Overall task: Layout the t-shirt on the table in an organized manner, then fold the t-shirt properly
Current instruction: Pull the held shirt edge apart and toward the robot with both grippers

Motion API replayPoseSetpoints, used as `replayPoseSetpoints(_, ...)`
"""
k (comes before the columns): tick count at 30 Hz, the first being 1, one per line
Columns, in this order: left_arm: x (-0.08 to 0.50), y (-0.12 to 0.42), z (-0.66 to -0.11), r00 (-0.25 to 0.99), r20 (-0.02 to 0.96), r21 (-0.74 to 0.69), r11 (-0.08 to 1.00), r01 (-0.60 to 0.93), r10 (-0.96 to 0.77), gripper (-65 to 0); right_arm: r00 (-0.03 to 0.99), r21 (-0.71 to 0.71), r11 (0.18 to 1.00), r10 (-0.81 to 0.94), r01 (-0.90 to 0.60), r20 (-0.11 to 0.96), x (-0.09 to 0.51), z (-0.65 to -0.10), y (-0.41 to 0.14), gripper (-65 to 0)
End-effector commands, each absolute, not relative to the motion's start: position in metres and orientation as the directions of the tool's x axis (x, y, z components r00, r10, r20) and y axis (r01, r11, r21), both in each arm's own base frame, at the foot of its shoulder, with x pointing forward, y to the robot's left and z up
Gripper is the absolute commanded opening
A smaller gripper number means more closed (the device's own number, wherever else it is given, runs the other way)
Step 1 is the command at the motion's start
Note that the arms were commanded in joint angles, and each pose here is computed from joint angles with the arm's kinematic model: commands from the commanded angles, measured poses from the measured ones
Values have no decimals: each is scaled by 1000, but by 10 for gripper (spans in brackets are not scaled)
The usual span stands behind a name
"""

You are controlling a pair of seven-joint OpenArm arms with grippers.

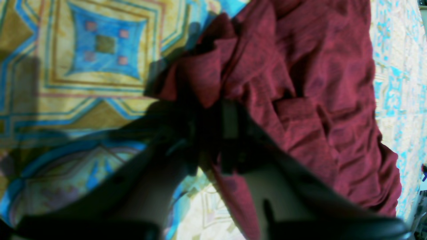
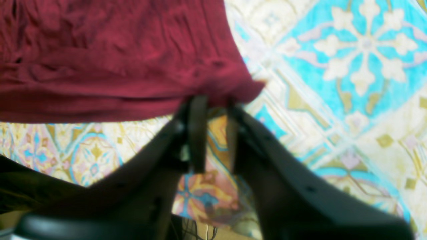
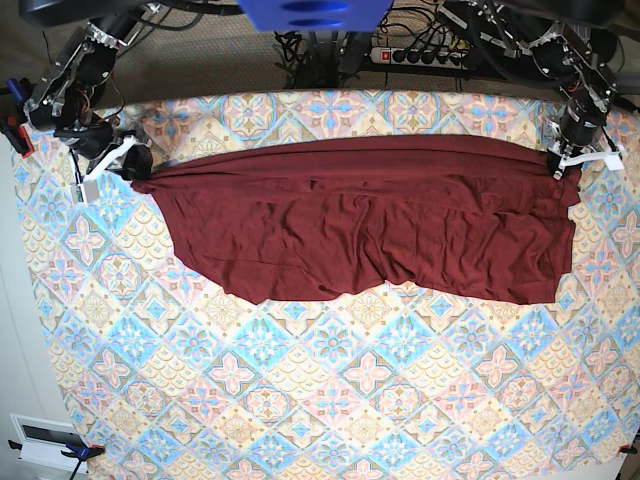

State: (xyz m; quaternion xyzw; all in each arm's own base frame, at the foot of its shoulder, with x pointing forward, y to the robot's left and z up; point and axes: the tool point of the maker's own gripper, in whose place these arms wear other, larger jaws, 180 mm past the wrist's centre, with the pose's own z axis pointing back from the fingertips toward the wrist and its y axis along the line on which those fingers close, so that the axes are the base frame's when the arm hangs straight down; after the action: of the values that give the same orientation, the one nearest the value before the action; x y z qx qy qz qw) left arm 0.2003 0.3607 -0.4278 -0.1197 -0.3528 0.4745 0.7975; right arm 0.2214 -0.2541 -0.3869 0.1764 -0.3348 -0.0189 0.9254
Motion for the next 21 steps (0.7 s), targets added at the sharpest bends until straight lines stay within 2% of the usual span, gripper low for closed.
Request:
replayPoseSetpoints(1, 194, 367, -429, 313, 454, -491, 528, -693, 834, -500, 745, 326, 940, -149, -97, 650, 229, -375, -260, -492)
replayPoseSetpoints(5, 193, 366, -430, 317, 453, -490, 529, -692, 834, -443, 742, 331, 939, -154, -96, 652, 228, -374, -260, -408)
replayPoseSetpoints(7, 188, 366, -432, 322, 450, -483, 530, -697, 833, -438, 741, 331, 939, -154, -96, 653, 229, -374, -260, -390)
replayPoseSetpoints(21, 188, 365, -432, 322, 448, -484, 529, -697, 834, -438, 734, 347, 932, -165, -101, 658, 230, -372, -258, -396)
